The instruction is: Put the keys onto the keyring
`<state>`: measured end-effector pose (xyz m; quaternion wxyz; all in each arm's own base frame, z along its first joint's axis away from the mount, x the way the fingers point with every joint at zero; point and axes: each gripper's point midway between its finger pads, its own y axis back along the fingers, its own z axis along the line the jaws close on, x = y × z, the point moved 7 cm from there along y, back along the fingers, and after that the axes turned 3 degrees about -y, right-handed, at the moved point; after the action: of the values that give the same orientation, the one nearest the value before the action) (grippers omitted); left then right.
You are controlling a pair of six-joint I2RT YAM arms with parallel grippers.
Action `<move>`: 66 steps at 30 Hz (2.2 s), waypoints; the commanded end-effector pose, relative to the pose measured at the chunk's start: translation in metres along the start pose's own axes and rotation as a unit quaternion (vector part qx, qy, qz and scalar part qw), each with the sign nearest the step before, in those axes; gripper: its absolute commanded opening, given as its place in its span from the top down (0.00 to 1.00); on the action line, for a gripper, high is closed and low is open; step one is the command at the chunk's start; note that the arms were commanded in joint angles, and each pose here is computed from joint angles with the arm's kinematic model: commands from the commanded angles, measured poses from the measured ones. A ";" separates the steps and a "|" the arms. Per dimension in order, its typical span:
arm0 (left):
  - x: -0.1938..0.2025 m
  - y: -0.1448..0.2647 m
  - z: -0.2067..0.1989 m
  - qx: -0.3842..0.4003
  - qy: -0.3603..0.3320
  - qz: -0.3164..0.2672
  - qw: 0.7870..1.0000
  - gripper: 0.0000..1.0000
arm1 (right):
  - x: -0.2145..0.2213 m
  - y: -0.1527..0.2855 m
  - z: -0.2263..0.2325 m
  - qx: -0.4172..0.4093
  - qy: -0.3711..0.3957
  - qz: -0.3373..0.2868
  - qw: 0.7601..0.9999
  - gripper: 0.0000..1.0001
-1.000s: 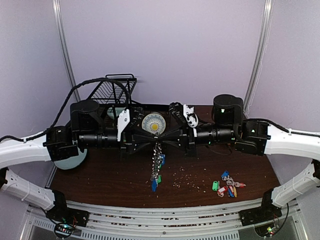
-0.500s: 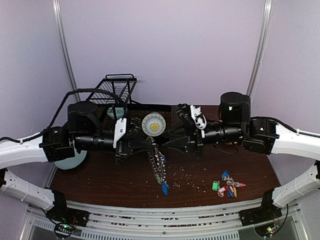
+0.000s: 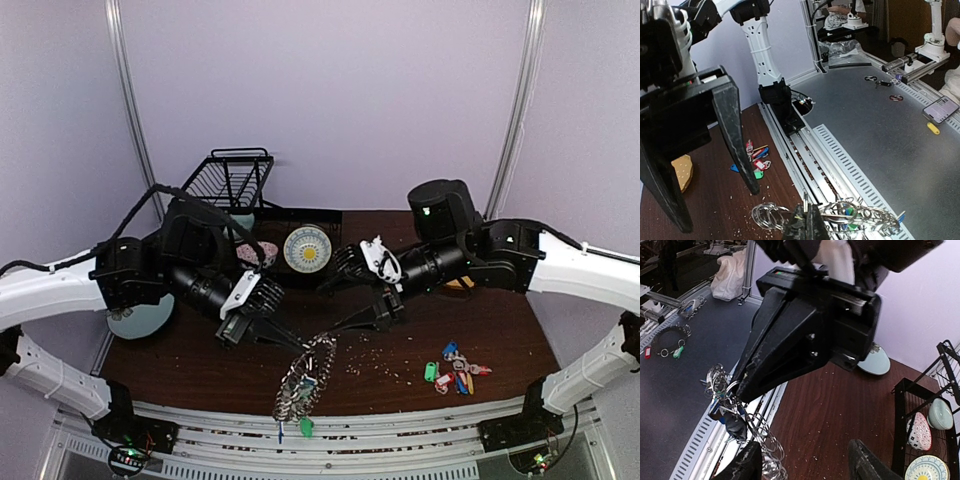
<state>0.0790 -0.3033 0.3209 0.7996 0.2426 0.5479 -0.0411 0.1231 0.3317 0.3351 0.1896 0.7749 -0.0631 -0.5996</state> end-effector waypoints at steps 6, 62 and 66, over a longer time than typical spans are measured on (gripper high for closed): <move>-0.022 0.005 0.002 0.030 -0.043 -0.029 0.998 1.00 | 0.008 -0.017 0.021 -0.087 0.015 0.016 0.996 0.46; -0.020 0.014 0.000 -0.005 -0.110 -0.007 0.994 1.00 | 0.037 -0.042 0.023 -0.020 -0.032 -0.006 0.999 0.89; -0.013 0.013 -0.001 -0.015 -0.078 0.004 0.997 1.00 | 0.032 -0.031 0.018 0.029 -0.021 0.000 0.999 0.97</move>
<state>0.0761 -0.2953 0.3226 0.8302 0.2694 0.4859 -0.0466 0.1065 0.3530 0.2794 0.2045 0.7454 -0.0595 -0.6317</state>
